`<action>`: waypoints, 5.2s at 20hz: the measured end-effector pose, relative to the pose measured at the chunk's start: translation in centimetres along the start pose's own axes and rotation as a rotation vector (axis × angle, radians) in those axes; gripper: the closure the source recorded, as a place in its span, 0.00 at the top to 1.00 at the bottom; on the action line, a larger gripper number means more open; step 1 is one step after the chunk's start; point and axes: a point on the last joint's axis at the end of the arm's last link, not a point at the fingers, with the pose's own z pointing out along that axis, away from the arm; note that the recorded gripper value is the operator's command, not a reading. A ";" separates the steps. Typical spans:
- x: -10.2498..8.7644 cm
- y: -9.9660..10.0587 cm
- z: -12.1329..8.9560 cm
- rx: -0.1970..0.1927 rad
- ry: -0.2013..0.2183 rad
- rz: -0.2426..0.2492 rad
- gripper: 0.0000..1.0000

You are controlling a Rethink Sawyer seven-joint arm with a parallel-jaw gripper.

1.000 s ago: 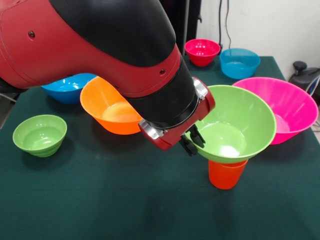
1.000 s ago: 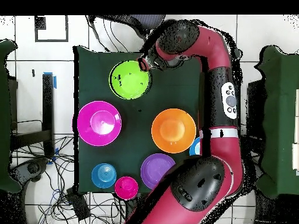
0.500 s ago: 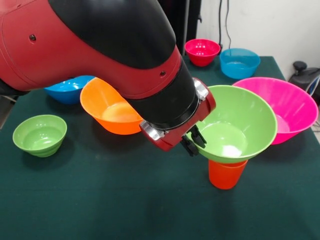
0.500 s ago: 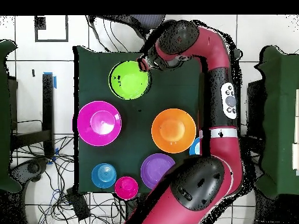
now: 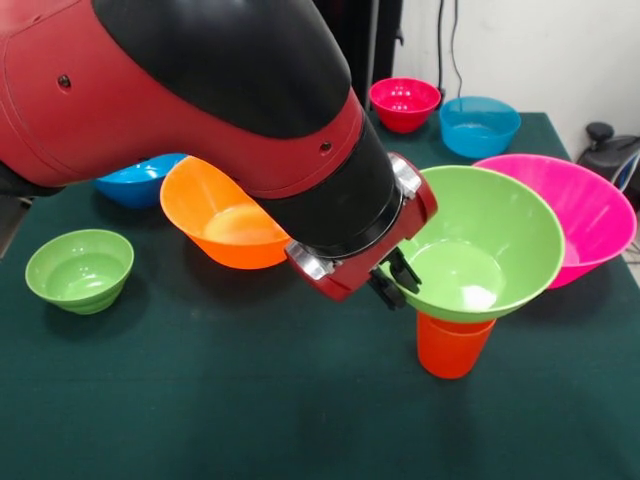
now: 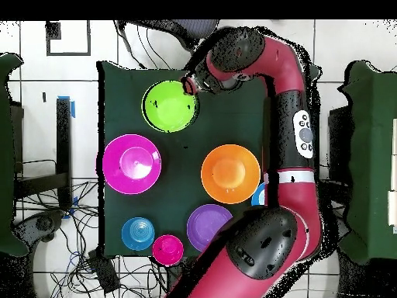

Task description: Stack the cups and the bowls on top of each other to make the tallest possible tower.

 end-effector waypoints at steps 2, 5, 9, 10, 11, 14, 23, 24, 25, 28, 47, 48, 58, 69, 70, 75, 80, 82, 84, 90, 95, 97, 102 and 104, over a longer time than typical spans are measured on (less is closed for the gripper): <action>-0.1 0.0 0.0 -0.005 -0.004 0.001 0.00; -0.2 -0.1 -0.1 -0.006 -0.009 0.004 0.00; -0.2 -0.4 -0.3 -0.003 -0.015 0.010 0.00; -0.2 -0.4 -0.3 -0.003 -0.016 0.011 0.00; -0.2 -0.5 -0.2 -0.003 -0.016 0.011 0.00; -0.1 -0.6 -0.1 -0.005 -0.017 0.013 0.00; -0.2 -0.7 0.2 -0.007 -0.020 0.017 0.00; -0.3 -0.7 0.2 -0.006 -0.020 0.017 0.00; -0.4 -0.8 0.2 -0.005 -0.022 0.018 0.00; -0.5 -0.8 0.2 -0.002 -0.026 0.020 0.00; -0.9 -0.6 0.9 -0.004 -0.024 0.019 0.00; -0.9 -0.6 0.9 -0.004 -0.024 0.019 0.00; -1.1 -0.7 0.6 0.008 -0.030 0.022 0.00; -1.1 -0.8 0.5 0.010 -0.030 0.023 0.00; -1.1 -0.8 0.5 0.010 -0.030 0.023 0.00; -1.1 -0.8 0.6 0.014 -0.028 0.023 0.00; -1.1 -0.8 0.7 0.017 -0.026 0.022 0.00; -1.2 -0.8 0.7 0.020 -0.026 0.022 0.00; -1.3 -0.7 0.7 0.021 -0.026 0.021 0.00; -1.4 -0.6 0.8 0.021 -0.023 0.019 0.00; -1.4 -0.5 0.8 0.021 -0.023 0.019 0.00; -1.4 -0.6 0.9 0.021 -0.023 0.019 0.00; -1.4 -0.5 0.9 0.021 -0.022 0.019 0.00; -1.4 -0.5 0.8 0.021 -0.023 0.018 1.00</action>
